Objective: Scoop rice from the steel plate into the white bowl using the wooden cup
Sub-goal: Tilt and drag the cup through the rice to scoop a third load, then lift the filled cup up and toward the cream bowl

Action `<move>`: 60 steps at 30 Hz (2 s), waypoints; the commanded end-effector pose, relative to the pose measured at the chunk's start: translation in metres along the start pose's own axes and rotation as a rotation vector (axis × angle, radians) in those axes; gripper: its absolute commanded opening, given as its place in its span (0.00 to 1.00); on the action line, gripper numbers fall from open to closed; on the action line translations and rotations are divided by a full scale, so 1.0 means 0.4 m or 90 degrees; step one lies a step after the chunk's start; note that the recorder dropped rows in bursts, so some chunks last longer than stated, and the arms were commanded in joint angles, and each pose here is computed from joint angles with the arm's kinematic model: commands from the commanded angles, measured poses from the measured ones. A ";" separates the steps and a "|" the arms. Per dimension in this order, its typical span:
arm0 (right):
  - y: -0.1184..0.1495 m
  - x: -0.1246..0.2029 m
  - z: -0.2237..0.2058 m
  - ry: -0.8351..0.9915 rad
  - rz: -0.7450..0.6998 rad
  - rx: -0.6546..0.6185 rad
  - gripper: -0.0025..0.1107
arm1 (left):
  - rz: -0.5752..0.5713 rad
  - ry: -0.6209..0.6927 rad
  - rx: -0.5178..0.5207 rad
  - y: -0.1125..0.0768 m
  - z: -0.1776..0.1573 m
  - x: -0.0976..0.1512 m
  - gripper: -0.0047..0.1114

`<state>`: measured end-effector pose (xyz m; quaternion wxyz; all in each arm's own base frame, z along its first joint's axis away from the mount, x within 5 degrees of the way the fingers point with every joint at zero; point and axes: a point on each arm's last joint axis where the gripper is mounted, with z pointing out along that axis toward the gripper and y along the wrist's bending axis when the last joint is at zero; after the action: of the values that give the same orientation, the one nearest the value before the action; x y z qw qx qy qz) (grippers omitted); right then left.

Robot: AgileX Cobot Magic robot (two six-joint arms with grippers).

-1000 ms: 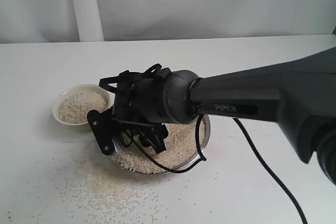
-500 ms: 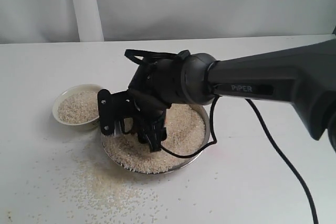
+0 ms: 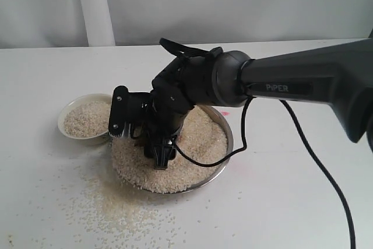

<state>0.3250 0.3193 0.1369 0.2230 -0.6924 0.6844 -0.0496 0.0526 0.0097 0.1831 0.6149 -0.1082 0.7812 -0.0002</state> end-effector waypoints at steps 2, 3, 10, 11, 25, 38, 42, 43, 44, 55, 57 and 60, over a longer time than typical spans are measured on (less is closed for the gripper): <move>0.006 0.013 0.020 -0.003 0.033 -0.020 0.02 | 0.001 -0.001 0.003 -0.001 0.001 -0.001 0.04; 0.004 0.014 0.020 -0.004 0.037 -0.020 0.02 | 0.001 -0.001 0.003 -0.001 0.001 -0.001 0.04; -0.015 0.026 0.018 -0.022 0.079 -0.017 0.02 | 0.001 -0.001 0.003 -0.001 0.001 -0.001 0.04; -0.015 0.024 0.016 -0.027 0.084 -0.017 0.02 | 0.001 -0.001 0.003 -0.001 0.001 -0.001 0.04; -0.026 0.095 -0.071 -0.136 0.196 0.065 0.02 | 0.001 -0.001 0.003 -0.001 0.001 -0.001 0.04; -0.015 0.104 -0.103 -0.197 0.248 0.110 0.02 | 0.001 -0.001 0.003 -0.001 0.001 -0.001 0.04; -0.049 0.079 -0.148 -0.185 0.205 0.106 0.02 | 0.001 -0.001 0.003 -0.001 0.001 -0.001 0.04; -0.063 0.070 -0.162 -0.171 0.184 0.102 0.02 | 0.001 -0.001 0.003 -0.001 0.001 -0.001 0.04; -0.078 0.062 -0.175 -0.157 0.163 0.101 0.02 | 0.001 -0.001 0.003 -0.001 0.001 -0.001 0.04; -0.174 -0.120 -0.238 -0.102 -0.023 0.179 0.02 | 0.001 -0.001 0.003 -0.001 0.001 -0.001 0.04; -0.179 -0.153 -0.225 -0.093 -0.049 0.193 0.02 | 0.001 -0.001 0.003 -0.001 0.001 -0.001 0.04; -0.179 -0.201 -0.195 -0.086 -0.093 0.210 0.02 | 0.001 -0.001 0.003 -0.001 0.001 -0.001 0.04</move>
<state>0.3550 0.3606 0.2534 0.3711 -0.6802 0.6230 -0.1072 0.0526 0.0097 0.1831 0.6149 -0.1082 0.7812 -0.0002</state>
